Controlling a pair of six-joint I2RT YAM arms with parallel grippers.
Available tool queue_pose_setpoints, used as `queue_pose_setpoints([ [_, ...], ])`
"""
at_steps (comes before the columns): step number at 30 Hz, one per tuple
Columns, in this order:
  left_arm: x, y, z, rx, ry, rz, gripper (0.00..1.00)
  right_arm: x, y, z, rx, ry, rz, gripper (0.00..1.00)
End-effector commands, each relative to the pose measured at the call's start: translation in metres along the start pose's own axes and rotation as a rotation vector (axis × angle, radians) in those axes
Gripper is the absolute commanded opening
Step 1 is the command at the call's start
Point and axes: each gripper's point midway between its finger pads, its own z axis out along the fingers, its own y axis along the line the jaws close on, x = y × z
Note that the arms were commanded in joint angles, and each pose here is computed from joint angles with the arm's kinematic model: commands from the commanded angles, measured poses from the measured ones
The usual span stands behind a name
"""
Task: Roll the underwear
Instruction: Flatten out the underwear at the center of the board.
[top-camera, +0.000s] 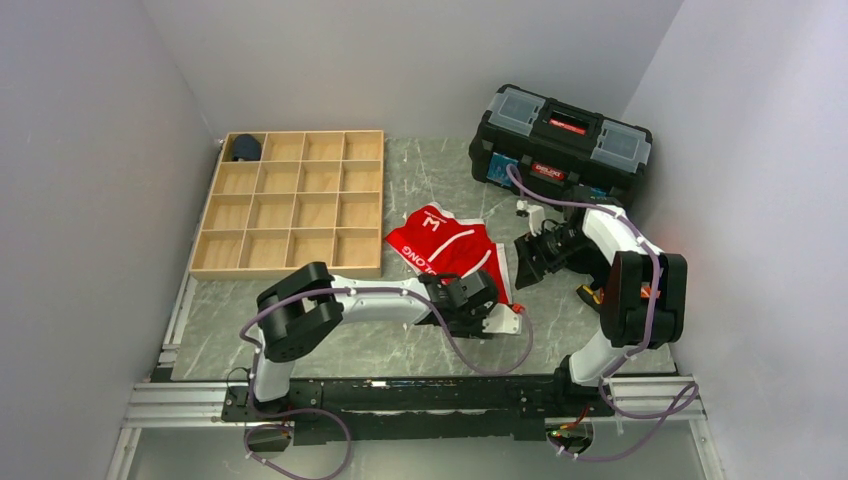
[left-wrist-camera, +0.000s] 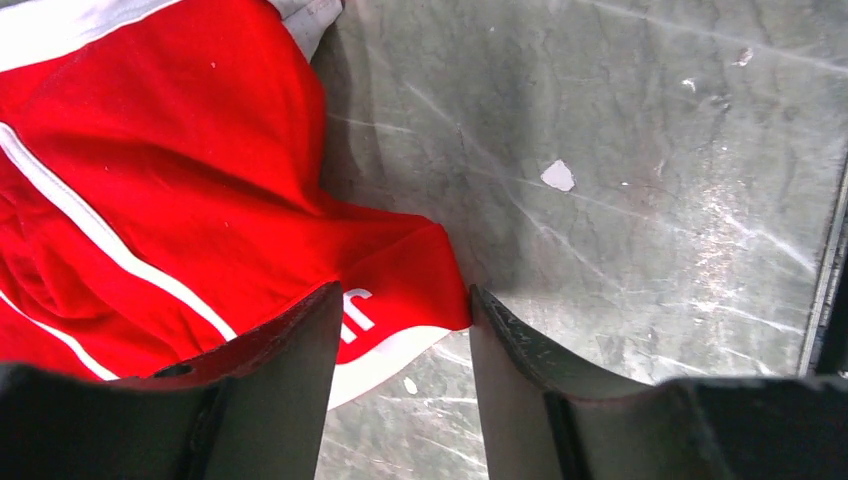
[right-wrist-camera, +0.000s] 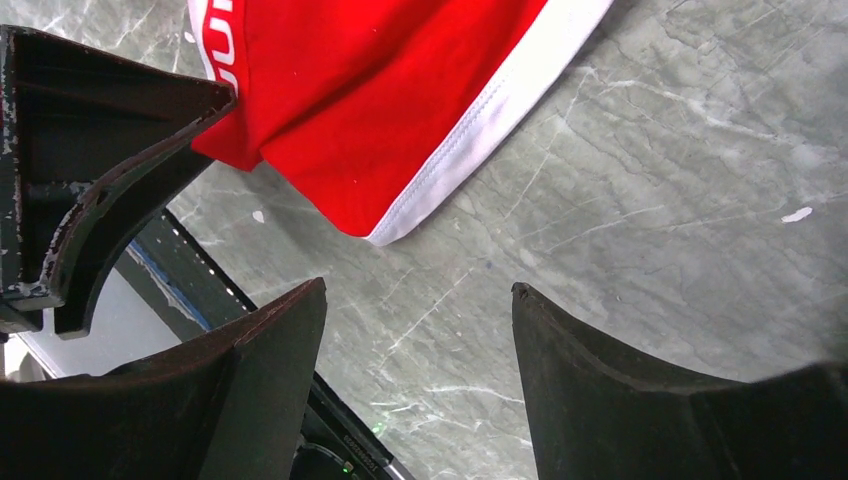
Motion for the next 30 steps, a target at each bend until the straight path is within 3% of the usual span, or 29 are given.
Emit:
queue_pose_setpoints([
  [1, -0.006, 0.008, 0.002, -0.026, 0.018, 0.028, 0.49, -0.003, 0.006, -0.006, -0.021, -0.037, -0.035, 0.70],
  [3, 0.000, 0.005, 0.005, -0.012, 0.037, 0.021, 0.36, -0.001, 0.008, -0.004, -0.036, -0.034, -0.044, 0.70],
  [6, 0.006, 0.010, -0.002, -0.007, 0.034, -0.020, 0.02, 0.002, 0.011, -0.001, -0.065, -0.029, -0.060, 0.73],
  [12, 0.007, 0.038, -0.038, 0.151, -0.070, -0.278, 0.00, -0.001, 0.026, -0.004, -0.142, -0.062, -0.135, 0.78],
  [19, 0.008, 0.072, -0.076, 0.367, -0.246, -0.570, 0.00, -0.014, 0.035, -0.003, -0.146, -0.193, -0.247, 0.77],
  [30, 0.018, 0.106, -0.076, 0.523, -0.322, -0.790, 0.00, -0.036, 0.065, 0.017, 0.045, -0.250, -0.518, 0.72],
])
